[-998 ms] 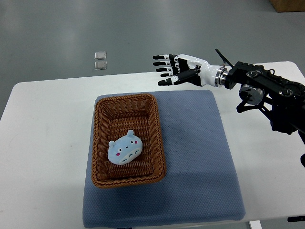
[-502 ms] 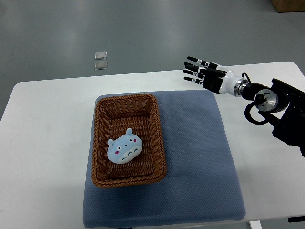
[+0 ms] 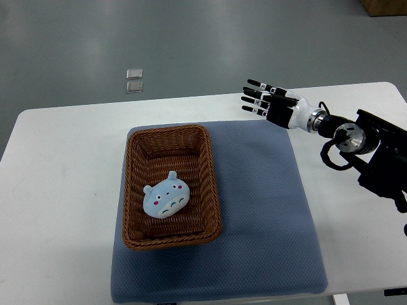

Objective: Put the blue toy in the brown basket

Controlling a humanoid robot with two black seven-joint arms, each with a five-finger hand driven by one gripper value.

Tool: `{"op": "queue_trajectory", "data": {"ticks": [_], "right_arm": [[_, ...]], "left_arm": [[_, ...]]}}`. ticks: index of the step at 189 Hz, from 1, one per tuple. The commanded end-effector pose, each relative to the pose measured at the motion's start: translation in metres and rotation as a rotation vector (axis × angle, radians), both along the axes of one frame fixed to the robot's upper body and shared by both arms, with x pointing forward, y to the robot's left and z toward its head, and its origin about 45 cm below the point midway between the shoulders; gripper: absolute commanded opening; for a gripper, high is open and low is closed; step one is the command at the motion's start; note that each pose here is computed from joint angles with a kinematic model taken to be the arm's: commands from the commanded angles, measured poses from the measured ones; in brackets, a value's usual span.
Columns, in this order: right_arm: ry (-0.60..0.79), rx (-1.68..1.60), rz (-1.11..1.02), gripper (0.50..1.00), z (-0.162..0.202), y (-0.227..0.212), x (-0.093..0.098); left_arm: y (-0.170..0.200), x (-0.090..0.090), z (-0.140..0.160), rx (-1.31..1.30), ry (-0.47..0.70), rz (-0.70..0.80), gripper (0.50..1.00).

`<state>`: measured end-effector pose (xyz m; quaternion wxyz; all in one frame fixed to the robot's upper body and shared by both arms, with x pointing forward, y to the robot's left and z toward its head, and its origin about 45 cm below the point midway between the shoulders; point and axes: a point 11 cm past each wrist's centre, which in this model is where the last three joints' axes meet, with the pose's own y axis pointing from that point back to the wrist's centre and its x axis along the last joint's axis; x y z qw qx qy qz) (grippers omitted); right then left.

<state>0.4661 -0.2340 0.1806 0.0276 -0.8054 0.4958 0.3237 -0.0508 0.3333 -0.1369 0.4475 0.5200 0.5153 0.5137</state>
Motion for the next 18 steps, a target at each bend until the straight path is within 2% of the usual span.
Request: {"op": "queue_trajectory", "data": {"ticks": [1,18], "right_arm": [[0.001,-0.001,0.002,0.913,-0.0012,-0.0001,-0.0009],[0.001,-0.003,0.003,0.913,-0.0013,0.0000,-0.0009]], "left_arm": [[0.0000,0.0000,0.0000,0.000,0.000,0.000,1.000],[0.0000,0.0000,0.0000,0.000,0.000,0.000,1.000]]}}
